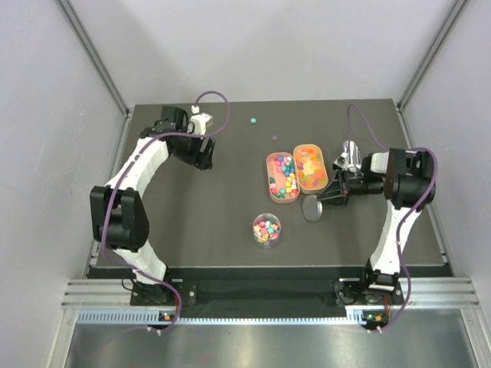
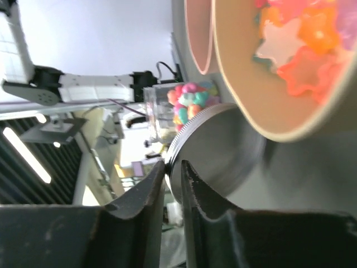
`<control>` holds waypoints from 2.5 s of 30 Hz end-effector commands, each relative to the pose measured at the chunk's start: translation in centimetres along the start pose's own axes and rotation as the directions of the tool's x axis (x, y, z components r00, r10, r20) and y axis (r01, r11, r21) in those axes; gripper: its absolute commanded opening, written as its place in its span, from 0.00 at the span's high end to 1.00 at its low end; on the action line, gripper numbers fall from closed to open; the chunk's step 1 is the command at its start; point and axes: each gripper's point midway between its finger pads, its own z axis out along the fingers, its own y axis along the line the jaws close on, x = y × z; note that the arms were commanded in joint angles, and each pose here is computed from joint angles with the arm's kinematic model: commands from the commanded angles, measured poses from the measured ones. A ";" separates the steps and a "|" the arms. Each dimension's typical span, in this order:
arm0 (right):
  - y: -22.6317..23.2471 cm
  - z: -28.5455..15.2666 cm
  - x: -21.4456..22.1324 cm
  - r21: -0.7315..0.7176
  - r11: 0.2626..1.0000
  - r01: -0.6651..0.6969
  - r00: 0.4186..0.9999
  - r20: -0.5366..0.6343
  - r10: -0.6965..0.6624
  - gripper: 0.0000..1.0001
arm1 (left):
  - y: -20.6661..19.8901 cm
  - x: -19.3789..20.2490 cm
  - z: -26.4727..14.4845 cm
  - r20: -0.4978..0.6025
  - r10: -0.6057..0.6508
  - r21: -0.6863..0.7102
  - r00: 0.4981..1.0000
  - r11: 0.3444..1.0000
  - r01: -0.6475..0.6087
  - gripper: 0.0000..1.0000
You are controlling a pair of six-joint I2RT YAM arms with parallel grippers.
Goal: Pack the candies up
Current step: Adjust the bottle lid at the center of the board, then pick up the bottle lid at the center of the board.
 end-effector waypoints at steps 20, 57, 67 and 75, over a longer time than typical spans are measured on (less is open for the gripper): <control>3.3 -8.9 0.2 0.379 0.795 0.474 0.880 -0.158 -0.449 0.43 | -0.8 -2.1 0.0 0.042 0.072 0.005 0.997 0.997 -0.072 0.18; 0.3 -6.6 -1.7 -0.294 -0.293 0.910 -0.410 -0.748 -0.521 0.00 | -1.0 -1.0 -1.7 0.040 0.111 -0.050 0.993 0.993 -0.109 0.17; -3.2 -6.1 -3.2 -0.287 -0.194 0.938 -0.347 -0.772 -0.532 0.00 | -0.9 -0.4 -1.7 0.024 0.111 -0.055 0.994 0.992 -0.109 0.17; -5.1 -6.3 -3.8 -0.267 -0.127 0.955 -0.293 -0.795 -0.531 0.00 | -0.7 -0.1 -1.2 0.010 0.106 -0.053 0.994 0.993 -0.105 0.17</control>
